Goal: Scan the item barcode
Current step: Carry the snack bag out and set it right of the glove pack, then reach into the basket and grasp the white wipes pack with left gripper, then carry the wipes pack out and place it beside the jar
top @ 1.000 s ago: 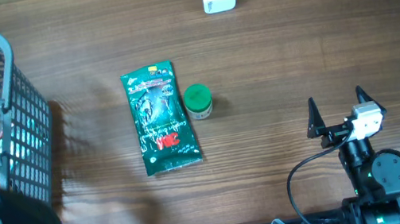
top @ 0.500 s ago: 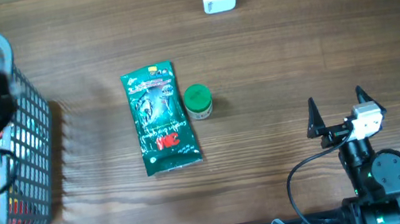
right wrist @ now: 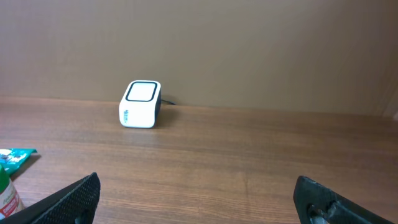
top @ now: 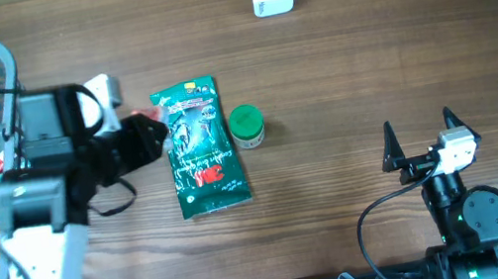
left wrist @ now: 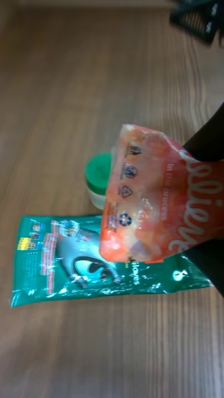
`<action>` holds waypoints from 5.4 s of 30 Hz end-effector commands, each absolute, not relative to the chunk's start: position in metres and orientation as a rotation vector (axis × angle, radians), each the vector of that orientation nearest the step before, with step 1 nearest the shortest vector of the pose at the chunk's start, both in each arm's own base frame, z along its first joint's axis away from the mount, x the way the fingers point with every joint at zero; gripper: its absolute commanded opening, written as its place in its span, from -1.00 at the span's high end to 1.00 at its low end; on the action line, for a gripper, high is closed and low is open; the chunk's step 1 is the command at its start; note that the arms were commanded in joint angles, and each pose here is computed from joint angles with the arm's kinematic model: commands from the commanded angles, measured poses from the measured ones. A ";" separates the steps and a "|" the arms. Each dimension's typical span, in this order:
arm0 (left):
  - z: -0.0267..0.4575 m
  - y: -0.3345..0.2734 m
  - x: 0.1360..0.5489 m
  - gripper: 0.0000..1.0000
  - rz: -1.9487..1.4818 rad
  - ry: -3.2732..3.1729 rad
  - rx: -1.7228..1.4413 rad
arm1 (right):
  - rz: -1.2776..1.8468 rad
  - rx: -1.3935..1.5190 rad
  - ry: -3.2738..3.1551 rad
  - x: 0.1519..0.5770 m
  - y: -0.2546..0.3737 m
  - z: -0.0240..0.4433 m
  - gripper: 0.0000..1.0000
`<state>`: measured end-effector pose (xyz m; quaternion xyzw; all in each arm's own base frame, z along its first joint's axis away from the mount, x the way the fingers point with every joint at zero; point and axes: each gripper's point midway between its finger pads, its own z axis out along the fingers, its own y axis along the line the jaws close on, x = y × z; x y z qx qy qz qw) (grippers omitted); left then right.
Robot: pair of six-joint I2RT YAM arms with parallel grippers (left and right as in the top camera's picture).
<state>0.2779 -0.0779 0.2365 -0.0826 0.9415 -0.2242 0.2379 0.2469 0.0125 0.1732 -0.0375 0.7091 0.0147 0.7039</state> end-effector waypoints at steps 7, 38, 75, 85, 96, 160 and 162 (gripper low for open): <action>0.098 -0.129 0.275 0.31 -0.682 2.733 -0.312 | 0.010 -0.088 1.570 0.247 0.011 0.174 -0.99; 0.057 -0.304 0.220 -1.00 -0.849 2.719 0.085 | 0.010 -0.089 1.572 0.247 0.011 0.174 -1.00; 0.251 0.241 0.317 -1.00 -0.140 1.714 -1.797 | 0.010 -0.088 1.573 0.247 0.011 0.174 -1.00; 0.094 0.238 0.321 -1.00 -0.121 1.837 -2.333 | 0.010 -0.088 1.573 0.247 0.011 0.174 -0.99; 0.018 0.235 0.316 -1.00 -0.059 1.914 -2.468 | 0.010 -0.088 1.573 0.247 0.011 0.174 -1.00; 0.026 -0.182 0.350 -0.05 0.167 3.015 -0.427 | 0.010 -0.088 1.573 0.247 0.011 0.174 -0.99; 0.024 -0.208 0.354 -0.10 0.073 2.996 -0.337 | 0.010 -0.088 1.573 0.247 0.011 0.174 -1.00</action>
